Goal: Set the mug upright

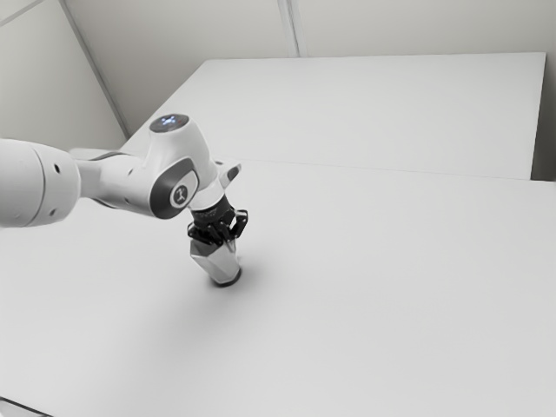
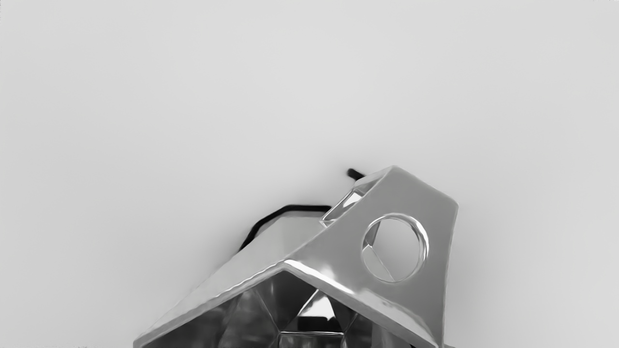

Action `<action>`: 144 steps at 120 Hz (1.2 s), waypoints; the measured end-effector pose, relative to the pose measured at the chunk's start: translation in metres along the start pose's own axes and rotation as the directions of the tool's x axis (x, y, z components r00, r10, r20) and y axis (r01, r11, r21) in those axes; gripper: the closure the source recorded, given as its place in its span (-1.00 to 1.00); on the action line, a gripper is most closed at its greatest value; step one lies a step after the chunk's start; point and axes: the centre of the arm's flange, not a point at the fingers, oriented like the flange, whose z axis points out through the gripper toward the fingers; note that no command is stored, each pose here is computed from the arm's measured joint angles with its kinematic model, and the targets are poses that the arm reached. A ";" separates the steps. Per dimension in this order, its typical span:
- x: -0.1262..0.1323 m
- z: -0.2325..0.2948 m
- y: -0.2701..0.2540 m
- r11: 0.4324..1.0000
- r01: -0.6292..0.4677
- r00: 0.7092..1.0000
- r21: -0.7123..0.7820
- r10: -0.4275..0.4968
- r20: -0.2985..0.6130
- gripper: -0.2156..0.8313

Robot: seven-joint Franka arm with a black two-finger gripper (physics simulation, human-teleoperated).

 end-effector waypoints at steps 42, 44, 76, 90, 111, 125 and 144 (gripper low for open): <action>0.005 -0.008 0.004 0.999 0.051 0.999 -0.009 -0.051 -0.010 -0.05; 0.006 -0.010 0.005 0.999 0.052 0.999 -0.010 -0.052 -0.011 -0.09; 0.009 -0.023 0.007 0.998 0.064 0.998 -0.011 -0.064 0.001 -0.45; 0.009 -0.030 0.008 0.998 0.065 0.998 -0.013 -0.065 0.009 -0.51; 0.010 -0.052 0.009 0.998 0.055 0.998 -0.025 -0.055 0.011 -0.55; 0.016 -0.087 0.014 0.999 0.017 1.000 -0.044 -0.017 -0.005 -0.57; 0.023 -0.138 0.018 0.994 -0.091 0.996 -0.055 0.090 -0.029 -0.58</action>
